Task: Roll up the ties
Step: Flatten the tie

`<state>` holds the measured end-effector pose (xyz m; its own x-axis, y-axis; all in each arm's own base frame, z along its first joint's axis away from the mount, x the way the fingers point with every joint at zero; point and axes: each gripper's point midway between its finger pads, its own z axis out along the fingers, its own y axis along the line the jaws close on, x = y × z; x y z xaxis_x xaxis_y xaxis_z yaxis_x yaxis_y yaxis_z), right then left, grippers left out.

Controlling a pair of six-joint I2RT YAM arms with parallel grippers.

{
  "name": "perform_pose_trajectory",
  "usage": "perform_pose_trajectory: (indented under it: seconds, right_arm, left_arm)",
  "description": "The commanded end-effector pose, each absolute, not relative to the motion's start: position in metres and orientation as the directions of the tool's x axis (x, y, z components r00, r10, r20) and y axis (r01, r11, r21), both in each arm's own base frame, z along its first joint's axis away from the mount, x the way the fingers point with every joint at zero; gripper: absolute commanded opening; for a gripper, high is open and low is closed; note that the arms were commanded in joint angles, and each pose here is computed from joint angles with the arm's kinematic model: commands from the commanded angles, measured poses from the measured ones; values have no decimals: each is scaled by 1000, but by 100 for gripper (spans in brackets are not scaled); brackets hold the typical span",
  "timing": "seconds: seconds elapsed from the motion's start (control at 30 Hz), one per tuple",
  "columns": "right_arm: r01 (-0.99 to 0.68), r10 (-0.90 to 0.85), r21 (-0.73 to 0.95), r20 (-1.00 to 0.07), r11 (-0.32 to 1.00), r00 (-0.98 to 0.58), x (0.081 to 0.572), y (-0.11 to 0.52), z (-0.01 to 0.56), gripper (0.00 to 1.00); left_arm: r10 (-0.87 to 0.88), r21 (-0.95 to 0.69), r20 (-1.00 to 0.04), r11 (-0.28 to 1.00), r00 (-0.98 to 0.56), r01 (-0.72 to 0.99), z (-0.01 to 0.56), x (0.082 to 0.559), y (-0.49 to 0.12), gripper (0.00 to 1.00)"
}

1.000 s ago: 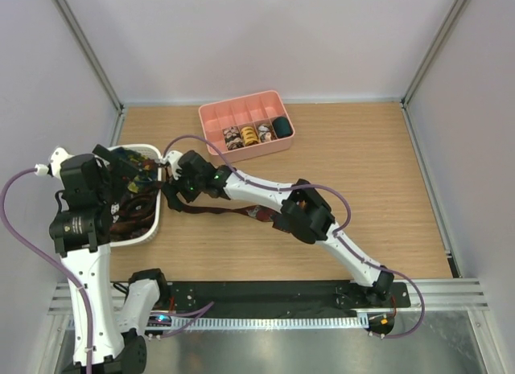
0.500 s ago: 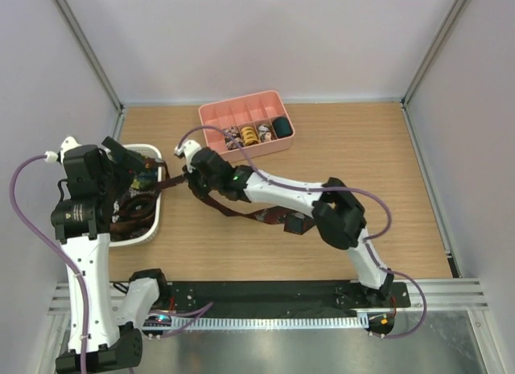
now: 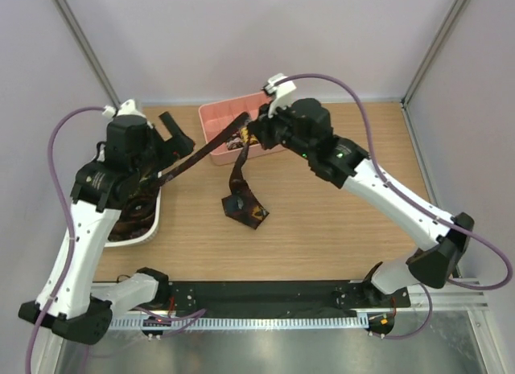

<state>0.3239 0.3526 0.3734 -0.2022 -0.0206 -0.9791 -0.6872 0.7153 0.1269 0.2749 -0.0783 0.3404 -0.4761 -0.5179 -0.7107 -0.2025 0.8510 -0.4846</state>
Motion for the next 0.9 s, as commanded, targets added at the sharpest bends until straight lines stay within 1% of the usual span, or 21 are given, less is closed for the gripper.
perform_pose_trajectory:
  seconds: [0.0, 0.07, 0.1, 0.13, 0.17, 0.2, 0.23, 0.3, 0.33, 0.37, 0.4, 0.43, 0.5, 0.57, 0.6, 0.7, 0.73, 0.8, 0.83, 0.87]
  right_arm:
    - [-636, 8, 143, -978, 758, -210, 317, 300, 391, 1]
    - [-597, 25, 131, -983, 791, -183, 317, 276, 405, 1]
    - [-581, 27, 130, -983, 803, -183, 316, 265, 409, 1]
    - [-568, 46, 128, -987, 813, -157, 311, 252, 423, 1]
    - [-538, 55, 128, -987, 833, -149, 313, 240, 429, 1]
    - [-524, 62, 128, -988, 842, -142, 311, 231, 438, 1]
    - [-511, 67, 124, -989, 850, -128, 309, 221, 447, 1]
    - [-490, 69, 111, -992, 865, -103, 306, 206, 463, 1]
    - [-483, 72, 106, -993, 869, -89, 303, 200, 469, 1]
    - [-473, 82, 107, -994, 874, -72, 301, 195, 478, 1]
    - [-458, 80, 102, -995, 883, -67, 300, 188, 481, 1]
    - [-448, 82, 102, -995, 888, -64, 300, 185, 485, 1]
    - [-405, 92, 100, -995, 909, -38, 297, 171, 503, 1]
    - [-365, 98, 99, -995, 926, -23, 298, 160, 517, 1]
    - [-327, 107, 97, -994, 940, 14, 294, 148, 535, 1]
    - [-267, 135, 108, -987, 958, 87, 286, 127, 567, 1]
    - [-213, 138, 113, -984, 970, 109, 285, 115, 574, 1]
    - [-176, 161, 131, -973, 976, 168, 277, 100, 596, 1]
    - [-117, 160, 140, -970, 983, 185, 277, 88, 601, 1]
    - [-81, 160, 145, -960, 986, 230, 268, 74, 618, 1]
  left_arm:
    - [-470, -485, -771, 871, -430, -81, 374, 292, -111, 100]
    - [-426, -464, -787, 886, -446, -28, 378, 300, -133, 100]
    - [-383, -450, -811, 891, -443, 53, 386, 298, -158, 100]
    - [-372, -446, -829, 890, -418, 94, 402, 299, -169, 100]
    - [-304, -393, -849, 910, -431, 132, 398, 307, -186, 100]
    - [-266, -371, -863, 910, -430, 183, 403, 301, -206, 100]
    - [-263, -368, -882, 904, -390, 221, 427, 300, -214, 100]
    - [-187, -310, -899, 910, -396, 275, 425, 309, -241, 100]
    - [-159, -305, -910, 883, -384, 358, 438, 303, -260, 100]
    - [-131, -275, -924, 879, -358, 390, 444, 304, -267, 100]
    - [-92, -241, -931, 882, -353, 406, 439, 309, -280, 100]
    - [-72, -220, -941, 870, -330, 440, 445, 304, -291, 100]
    - [-76, -179, -968, 879, -240, 441, 469, 307, -292, 100]
    - [-92, -184, -975, 844, -203, 503, 485, 300, -304, 100]
    - [-133, -208, -975, 829, -178, 519, 502, 298, -305, 100]
    - [-160, -230, -972, 783, -169, 578, 518, 289, -319, 100]
    - [-165, -240, -970, 772, -180, 589, 518, 289, -324, 100]
    - [-169, -250, -968, 738, -188, 627, 520, 283, -332, 100]
    - [-176, -260, -965, 729, -194, 634, 521, 282, -335, 100]
    - [-180, -265, -964, 716, -196, 646, 522, 280, -338, 100]
